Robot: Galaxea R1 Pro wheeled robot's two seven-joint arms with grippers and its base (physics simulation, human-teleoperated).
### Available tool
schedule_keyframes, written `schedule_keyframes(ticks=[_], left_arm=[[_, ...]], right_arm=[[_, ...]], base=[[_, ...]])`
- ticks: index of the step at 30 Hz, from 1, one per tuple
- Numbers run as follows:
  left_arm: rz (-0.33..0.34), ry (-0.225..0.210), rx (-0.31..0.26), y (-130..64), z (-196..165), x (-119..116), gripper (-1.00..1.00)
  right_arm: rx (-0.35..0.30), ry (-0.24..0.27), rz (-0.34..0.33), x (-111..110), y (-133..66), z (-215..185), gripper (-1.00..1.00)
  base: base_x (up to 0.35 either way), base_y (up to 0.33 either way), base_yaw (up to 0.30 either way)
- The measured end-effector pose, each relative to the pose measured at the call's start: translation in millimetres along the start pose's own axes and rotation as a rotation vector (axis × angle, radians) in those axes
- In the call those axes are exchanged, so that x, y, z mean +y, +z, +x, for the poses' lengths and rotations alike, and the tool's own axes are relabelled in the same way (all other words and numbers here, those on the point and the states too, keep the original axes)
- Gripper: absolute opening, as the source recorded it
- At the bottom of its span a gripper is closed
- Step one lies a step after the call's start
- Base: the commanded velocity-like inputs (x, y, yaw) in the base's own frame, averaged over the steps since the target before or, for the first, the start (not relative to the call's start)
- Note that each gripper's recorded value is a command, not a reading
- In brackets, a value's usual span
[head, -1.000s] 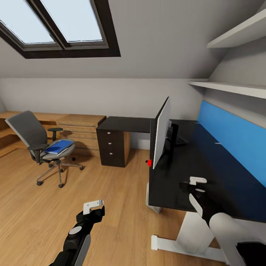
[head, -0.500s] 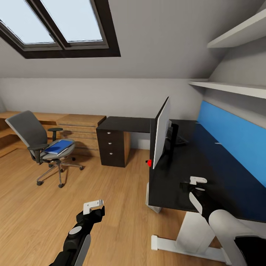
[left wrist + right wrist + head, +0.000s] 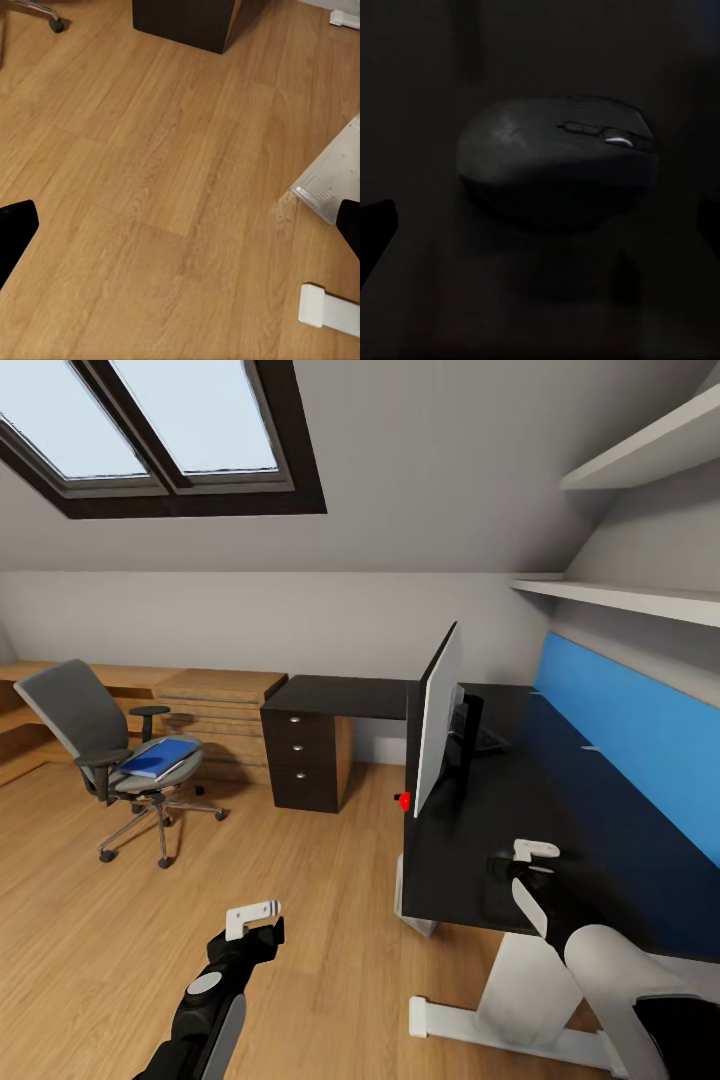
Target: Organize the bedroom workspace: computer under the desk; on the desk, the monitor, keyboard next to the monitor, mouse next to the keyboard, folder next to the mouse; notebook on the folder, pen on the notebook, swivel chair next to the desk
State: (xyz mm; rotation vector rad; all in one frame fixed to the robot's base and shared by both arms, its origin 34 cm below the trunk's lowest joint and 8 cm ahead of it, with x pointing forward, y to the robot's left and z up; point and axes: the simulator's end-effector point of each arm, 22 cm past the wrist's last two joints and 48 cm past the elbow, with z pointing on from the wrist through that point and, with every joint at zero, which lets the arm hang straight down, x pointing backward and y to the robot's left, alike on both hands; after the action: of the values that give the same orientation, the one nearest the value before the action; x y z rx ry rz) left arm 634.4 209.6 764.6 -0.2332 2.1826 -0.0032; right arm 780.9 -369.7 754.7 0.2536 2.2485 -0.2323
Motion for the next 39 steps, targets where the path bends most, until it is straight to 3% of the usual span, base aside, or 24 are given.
schedule_keyframes(ticks=[26,39], left_arm=[[0.0,-0.001,-0.001,-0.3,-0.9,0.3,1.0],[0.0,-0.001,0.0,-0.5,-0.6,0.3,1.0]], right_arm=[[0.071,0.025,0.008,-5.2,2.9,7.1,1.0],[0.073,0.025,0.008,-5.0,2.7,7.5,1.0]], base=[[0.023,-0.021,0.0],[0.054,-0.002,0.0]])
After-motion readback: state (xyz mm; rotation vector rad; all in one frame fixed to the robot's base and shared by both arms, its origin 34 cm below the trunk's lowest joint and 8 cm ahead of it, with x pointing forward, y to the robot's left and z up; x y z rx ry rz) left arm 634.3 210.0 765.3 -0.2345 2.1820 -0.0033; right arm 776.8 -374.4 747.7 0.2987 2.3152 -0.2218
